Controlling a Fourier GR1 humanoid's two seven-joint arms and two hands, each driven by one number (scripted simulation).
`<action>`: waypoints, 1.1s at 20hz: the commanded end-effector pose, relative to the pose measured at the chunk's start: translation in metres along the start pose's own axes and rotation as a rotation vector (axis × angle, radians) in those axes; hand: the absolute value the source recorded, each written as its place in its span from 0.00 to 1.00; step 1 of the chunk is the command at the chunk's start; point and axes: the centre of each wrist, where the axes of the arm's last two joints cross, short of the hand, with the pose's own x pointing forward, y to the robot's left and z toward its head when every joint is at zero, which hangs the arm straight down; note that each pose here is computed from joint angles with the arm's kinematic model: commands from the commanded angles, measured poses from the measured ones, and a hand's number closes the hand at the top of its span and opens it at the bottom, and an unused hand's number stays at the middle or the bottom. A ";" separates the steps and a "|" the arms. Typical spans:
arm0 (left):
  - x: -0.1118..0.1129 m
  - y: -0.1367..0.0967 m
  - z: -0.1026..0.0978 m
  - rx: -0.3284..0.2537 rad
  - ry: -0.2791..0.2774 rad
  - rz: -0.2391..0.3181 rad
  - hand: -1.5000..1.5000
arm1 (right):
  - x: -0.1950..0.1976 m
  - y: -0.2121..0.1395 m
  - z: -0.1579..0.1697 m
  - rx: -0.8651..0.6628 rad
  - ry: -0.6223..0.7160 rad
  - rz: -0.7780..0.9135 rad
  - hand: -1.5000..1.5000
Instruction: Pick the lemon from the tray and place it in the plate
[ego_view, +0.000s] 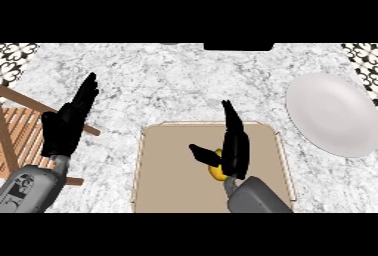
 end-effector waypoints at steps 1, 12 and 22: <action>-0.010 -0.002 -0.003 0.013 0.013 0.013 0.50 | -0.013 0.027 0.024 -0.056 -0.035 0.150 0.00; -0.019 -0.002 0.004 0.027 0.032 0.015 0.50 | 0.073 0.011 0.004 0.025 0.150 0.509 0.00; -0.017 -0.011 -0.002 0.015 0.024 0.030 0.50 | 0.109 -0.012 0.020 0.178 0.403 0.654 0.00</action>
